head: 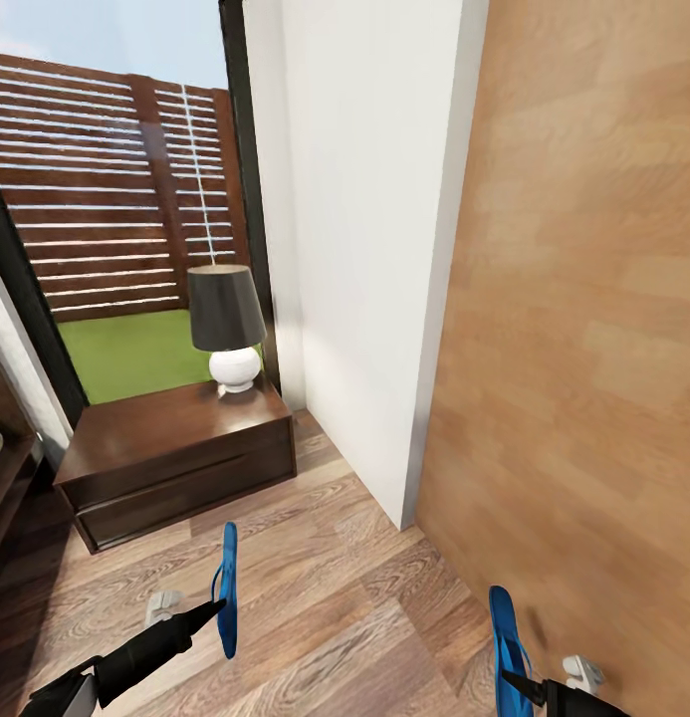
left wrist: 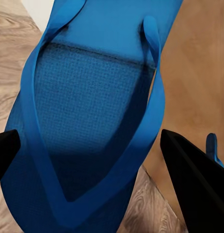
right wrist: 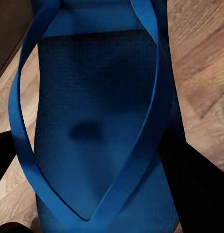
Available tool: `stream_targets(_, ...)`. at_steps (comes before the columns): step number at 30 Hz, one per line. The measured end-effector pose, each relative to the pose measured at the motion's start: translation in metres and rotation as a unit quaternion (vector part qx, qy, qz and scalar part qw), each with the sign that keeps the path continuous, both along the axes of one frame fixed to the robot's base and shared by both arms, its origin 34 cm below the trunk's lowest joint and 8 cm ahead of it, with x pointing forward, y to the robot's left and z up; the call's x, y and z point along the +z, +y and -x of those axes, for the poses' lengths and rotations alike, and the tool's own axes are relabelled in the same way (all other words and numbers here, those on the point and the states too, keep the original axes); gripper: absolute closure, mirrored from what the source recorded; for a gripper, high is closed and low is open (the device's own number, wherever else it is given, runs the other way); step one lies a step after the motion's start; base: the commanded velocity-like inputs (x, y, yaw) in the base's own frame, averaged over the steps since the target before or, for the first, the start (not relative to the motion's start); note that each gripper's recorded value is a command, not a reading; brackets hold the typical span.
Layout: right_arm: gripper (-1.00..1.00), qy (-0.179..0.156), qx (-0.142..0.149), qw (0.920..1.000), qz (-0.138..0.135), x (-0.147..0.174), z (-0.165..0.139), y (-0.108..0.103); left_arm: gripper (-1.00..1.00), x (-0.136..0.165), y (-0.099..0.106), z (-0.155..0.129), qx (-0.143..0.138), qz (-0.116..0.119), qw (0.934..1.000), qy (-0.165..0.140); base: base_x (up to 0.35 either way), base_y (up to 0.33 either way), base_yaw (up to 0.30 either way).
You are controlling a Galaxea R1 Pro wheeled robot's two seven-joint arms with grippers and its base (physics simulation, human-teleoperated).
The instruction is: In the bedroom, move the book from the bed onto either nightstand, and place the two sandals side by side next to the bed.
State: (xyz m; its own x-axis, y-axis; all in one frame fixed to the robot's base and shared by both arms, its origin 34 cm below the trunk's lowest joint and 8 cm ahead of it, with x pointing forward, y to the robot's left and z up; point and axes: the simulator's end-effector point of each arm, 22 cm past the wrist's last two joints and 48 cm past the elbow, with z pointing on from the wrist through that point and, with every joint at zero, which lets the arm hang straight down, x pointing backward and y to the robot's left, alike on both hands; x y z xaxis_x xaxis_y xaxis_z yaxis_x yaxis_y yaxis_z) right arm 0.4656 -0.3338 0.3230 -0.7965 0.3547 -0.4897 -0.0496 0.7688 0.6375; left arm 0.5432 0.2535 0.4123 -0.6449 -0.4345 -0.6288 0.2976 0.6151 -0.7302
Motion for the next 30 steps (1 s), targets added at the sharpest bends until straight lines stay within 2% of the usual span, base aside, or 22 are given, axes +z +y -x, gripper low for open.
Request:
stream_targets(15, 1.0, 0.001, 0.0, 1.0, 0.0, 0.033, -0.008, 0.0, 1.0, 0.033, -0.001, -0.009, 0.0, -0.001, 1.0, 0.001, 0.0, 0.0, 0.0)
stream_targets(18, 1.0, 0.009, -0.001, 1.0, -0.001, 0.035, -0.005, 0.002, 1.0, 0.026, 0.002, -0.008, 0.004, -0.021, 0.9996, 0.018, 0.0, 0.0, 0.0)
stream_targets(20, 1.0, 0.03, -0.004, 0.9995, -0.008, 0.029, 0.008, 0.005, 1.0, 0.008, 0.004, 0.0, 0.009, -0.044, 0.998, 0.044, 0.0, 0.0, 0.0)
stream_targets(22, 1.0, 0.036, -0.008, 0.9993, -0.009, 0.025, 0.017, 0.006, 1.0, -0.006, 0.006, 0.009, 0.014, -0.073, 0.9962, 0.046, 0.0, 0.0, 0.0)
stream_targets(26, 1.0, 0.02, -0.008, 0.9998, 0.001, 0.026, 0.019, 0.005, 1.0, -0.023, 0.005, 0.026, 0.015, -0.093, 0.9942, 0.052, 0.0, 0.0, 0.0)
stream_targets(30, 1.0, 0.018, -0.008, 0.9998, 0.002, 0.026, 0.02, 0.005, 1.0, -0.025, 0.005, 0.028, 0.018, -0.092, 0.9941, 0.054, 0.002, 0.0, 0.0)
